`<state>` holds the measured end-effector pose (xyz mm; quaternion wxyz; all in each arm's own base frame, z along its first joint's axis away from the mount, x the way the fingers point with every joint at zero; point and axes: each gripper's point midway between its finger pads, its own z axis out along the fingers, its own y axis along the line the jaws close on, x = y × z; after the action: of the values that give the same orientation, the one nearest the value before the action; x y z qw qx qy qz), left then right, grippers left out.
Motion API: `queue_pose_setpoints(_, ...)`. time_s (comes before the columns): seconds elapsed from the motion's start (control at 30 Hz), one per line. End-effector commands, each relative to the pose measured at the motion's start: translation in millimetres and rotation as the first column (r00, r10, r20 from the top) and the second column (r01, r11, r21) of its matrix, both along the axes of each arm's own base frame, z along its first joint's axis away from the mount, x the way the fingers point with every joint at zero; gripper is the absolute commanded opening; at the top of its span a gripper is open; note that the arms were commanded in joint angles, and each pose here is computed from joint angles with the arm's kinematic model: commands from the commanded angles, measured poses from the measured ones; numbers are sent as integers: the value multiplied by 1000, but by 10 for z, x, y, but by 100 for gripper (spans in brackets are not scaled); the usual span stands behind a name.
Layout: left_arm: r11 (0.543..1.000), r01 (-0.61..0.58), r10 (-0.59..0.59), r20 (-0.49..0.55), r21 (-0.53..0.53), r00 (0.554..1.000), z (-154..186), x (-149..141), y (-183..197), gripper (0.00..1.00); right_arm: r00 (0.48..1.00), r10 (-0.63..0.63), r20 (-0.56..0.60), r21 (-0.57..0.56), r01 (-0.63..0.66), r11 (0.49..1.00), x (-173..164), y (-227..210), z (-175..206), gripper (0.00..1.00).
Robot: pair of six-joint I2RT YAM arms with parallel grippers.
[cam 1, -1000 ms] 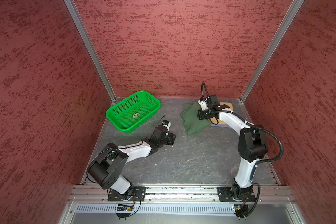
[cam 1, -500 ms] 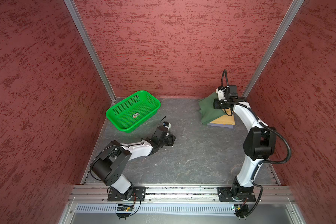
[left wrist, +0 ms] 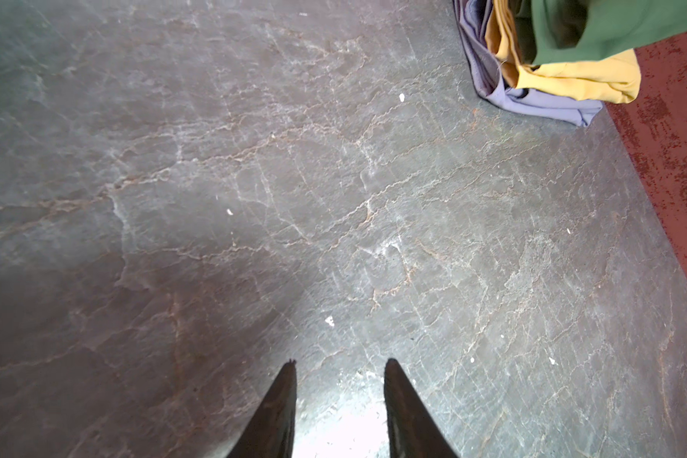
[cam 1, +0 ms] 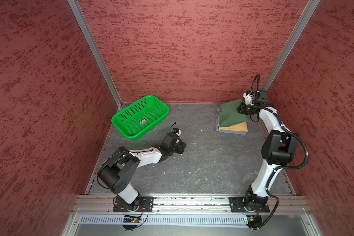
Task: Fold and stack skirts
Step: Place the skirt among several skirts.
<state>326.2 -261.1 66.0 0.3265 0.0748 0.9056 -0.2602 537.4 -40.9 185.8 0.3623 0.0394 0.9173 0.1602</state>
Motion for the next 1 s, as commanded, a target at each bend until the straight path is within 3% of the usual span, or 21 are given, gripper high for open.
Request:
queue_pose_setpoints(0.0, 1000, 21, -21, -6, 11, 1000, -14, 13, -60, 38, 1000, 14, 12, -31, -14, 999, 72, -118, -34, 0)
queue_pose_setpoints(0.2, 999, 38, -38, -14, 15, 999, -37, 6, -134, 38, 995, -62, -80, -95, 54, 994, 66, -383, -482, 7)
queue_pose_setpoints(0.37, 999, 50, -50, -21, 19, 999, -58, -9, -175, 38, 989, -104, -107, -96, 94, 991, 24, -520, -657, 25)
queue_pose_setpoints(0.63, 998, 57, -57, -18, 20, 998, -42, 6, -218, 38, 990, -129, -54, -76, 125, 989, 17, -613, -530, 72)
queue_pose_setpoints(0.67, 998, 56, -56, -16, 20, 998, -37, 13, -214, 38, 990, -136, -33, -73, 133, 988, 9, -630, -447, 80)
queue_pose_setpoints(0.7, 998, 56, -56, -13, 22, 998, -32, 15, -211, 37, 990, -141, -16, -71, 140, 988, -2, -642, -358, 98)
queue_pose_setpoints(0.97, 998, 63, -64, 6, 28, 998, 27, 54, -226, 38, 983, -150, 104, -12, 153, 988, -170, -525, 249, 99)
